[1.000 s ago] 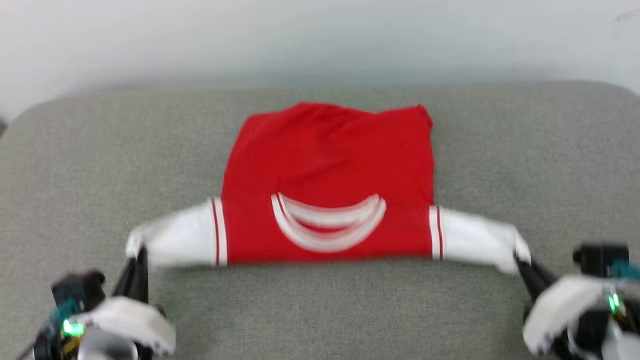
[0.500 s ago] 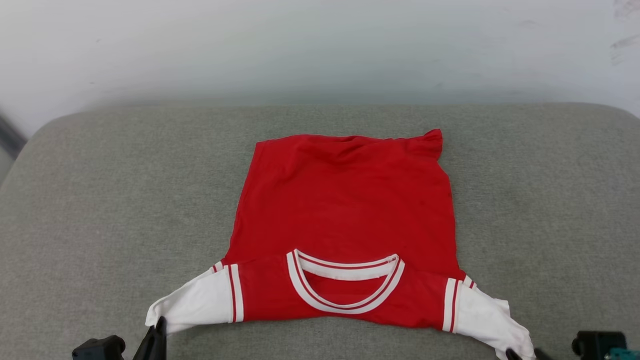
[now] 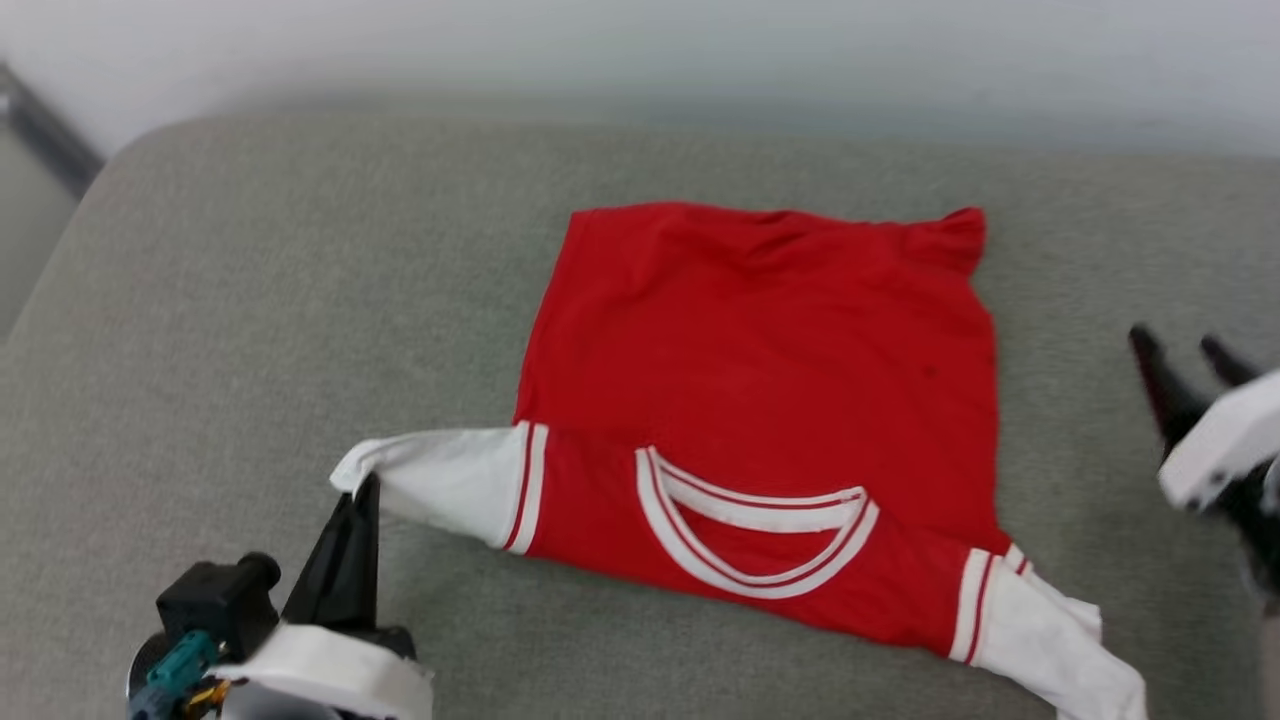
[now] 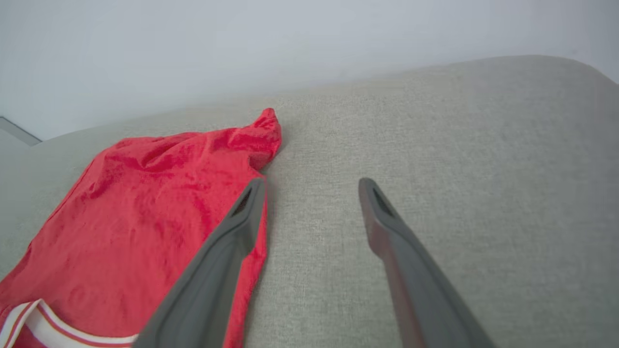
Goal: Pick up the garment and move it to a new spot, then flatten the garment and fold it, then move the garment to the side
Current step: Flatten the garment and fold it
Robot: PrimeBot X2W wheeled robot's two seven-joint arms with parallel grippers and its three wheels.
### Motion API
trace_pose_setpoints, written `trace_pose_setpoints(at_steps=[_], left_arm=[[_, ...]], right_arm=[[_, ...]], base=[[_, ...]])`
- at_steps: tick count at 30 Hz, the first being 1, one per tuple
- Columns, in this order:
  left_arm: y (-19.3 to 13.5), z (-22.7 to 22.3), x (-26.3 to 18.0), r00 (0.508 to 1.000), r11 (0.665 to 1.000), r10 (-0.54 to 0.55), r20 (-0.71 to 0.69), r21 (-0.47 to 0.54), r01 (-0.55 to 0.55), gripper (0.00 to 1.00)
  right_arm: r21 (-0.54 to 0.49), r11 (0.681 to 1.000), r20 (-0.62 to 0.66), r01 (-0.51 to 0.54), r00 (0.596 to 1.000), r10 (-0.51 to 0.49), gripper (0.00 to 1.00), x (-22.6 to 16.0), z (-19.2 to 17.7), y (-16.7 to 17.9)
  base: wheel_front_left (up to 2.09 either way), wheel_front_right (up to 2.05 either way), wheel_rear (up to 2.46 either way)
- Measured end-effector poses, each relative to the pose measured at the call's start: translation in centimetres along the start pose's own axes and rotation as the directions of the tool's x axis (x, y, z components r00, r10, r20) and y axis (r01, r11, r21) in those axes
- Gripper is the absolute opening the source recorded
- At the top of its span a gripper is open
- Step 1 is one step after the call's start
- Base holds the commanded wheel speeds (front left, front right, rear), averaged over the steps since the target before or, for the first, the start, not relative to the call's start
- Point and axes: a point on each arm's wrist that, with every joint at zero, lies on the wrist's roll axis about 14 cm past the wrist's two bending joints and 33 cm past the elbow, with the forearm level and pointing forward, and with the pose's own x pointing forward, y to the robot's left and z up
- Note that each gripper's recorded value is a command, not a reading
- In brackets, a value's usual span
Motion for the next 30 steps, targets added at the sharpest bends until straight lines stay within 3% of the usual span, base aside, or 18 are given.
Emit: trace_pose_setpoints(at_steps=[7,15,18,22,23,24,30], left_arm=[[-0.6,0.1,2.0,1.0,1.0,-0.011,0.028,-0.018,0.012,0.0],[1.4,-1.9,3.6,0.999,0.999,0.044,-0.006,-0.013,-0.044,0.0],[2.1,-2.9,4.0,0.998,0.998,0.063,-0.026,-0.009,-0.063,0.0],[3.0,-3.6,3.9,0.995,0.996,0.088,-0.045,0.001,-0.088,0.0],[3.1,-3.7,3.9,0.995,0.996,0.089,-0.048,0.001,-0.089,0.0],[3.2,-3.8,3.8,0.995,0.996,0.091,-0.05,0.001,-0.091,0.0],[3.4,-3.4,3.2,0.995,0.995,0.097,-0.037,-0.006,-0.097,0.0]], right_arm=[[-0.048,0.998,-0.259,-0.038,0.965,0.024,1.0,8.7,-0.1,1.2],[-0.069,0.992,-0.513,-0.104,0.857,0.054,1.0,15.3,-5.2,4.7],[-0.057,0.992,-0.598,-0.112,0.8,0.056,1.0,16.2,-8.4,5.4],[-0.037,0.994,-0.658,-0.102,0.751,0.053,1.0,17.0,-9.6,5.5],[-0.029,0.995,-0.666,-0.098,0.744,0.054,0.45,17.0,-9.6,5.6],[-0.027,0.995,-0.667,-0.096,0.743,0.054,0.0,16.9,-9.4,5.6],[-0.084,0.991,-0.633,-0.108,0.773,0.03,0.0,15.8,-7.4,5.6]], base=[[0.0,0.0,0.0],[0.0,0.0,0.0],[0.0,0.0,0.0],[0.0,0.0,0.0],[0.0,0.0,0.0],[0.0,0.0,0.0],[0.0,0.0,0.0]])
